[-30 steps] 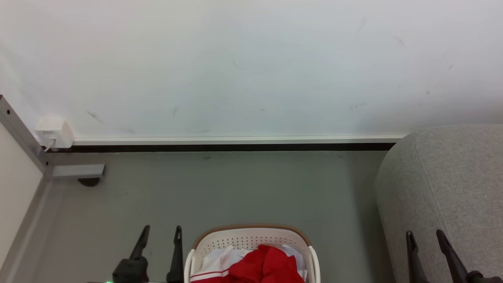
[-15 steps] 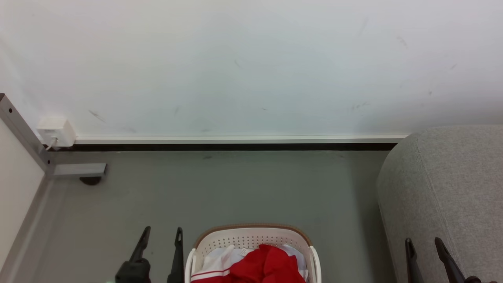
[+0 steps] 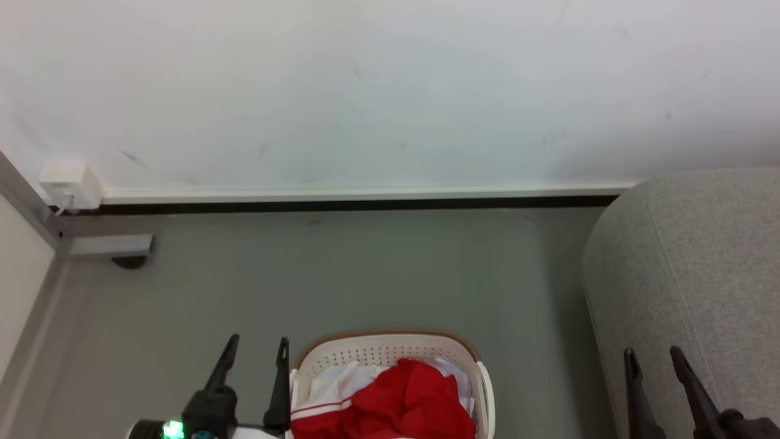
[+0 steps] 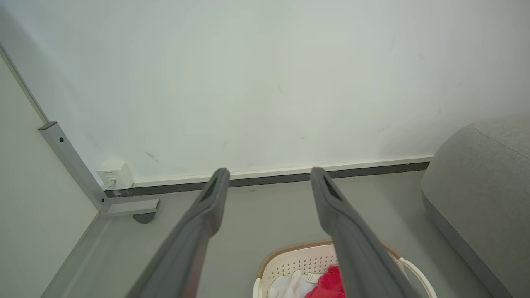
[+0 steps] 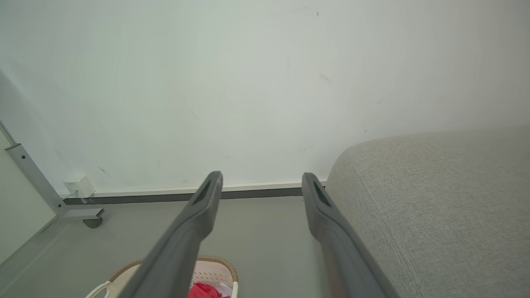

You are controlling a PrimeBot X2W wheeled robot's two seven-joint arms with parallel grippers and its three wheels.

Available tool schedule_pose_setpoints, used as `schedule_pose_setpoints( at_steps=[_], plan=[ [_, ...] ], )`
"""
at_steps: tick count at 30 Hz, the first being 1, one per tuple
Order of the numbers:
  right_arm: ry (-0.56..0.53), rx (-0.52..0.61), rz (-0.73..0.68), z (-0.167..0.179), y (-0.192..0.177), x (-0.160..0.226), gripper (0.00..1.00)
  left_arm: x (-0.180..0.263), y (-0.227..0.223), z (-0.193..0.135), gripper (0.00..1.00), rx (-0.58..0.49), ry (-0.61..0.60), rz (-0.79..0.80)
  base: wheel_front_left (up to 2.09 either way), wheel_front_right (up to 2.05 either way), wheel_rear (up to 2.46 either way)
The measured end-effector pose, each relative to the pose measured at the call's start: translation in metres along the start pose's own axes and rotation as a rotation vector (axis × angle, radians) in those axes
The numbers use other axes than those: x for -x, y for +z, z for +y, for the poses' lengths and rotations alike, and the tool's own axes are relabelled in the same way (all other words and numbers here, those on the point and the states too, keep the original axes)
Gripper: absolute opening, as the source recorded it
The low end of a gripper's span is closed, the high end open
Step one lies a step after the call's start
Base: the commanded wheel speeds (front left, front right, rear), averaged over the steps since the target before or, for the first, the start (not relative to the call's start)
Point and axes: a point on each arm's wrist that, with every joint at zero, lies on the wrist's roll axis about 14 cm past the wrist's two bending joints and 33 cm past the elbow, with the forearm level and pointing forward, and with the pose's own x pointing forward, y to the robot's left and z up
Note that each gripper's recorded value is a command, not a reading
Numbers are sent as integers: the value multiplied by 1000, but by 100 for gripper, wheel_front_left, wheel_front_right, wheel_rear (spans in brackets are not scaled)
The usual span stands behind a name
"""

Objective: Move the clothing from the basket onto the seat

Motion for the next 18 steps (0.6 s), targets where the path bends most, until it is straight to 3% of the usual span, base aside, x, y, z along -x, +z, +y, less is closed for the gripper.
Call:
schedule_pose_setpoints(
  at_steps=[6,18],
  plan=[
    [15,18,-9,2,2,-18,100,-25,-10,-22,100,-19,-96,22,0,0,0],
    [18,26,16,-3,-13,-51,100,-63,-87,-104,100,-181,-483,209,0,0,0]
  ],
)
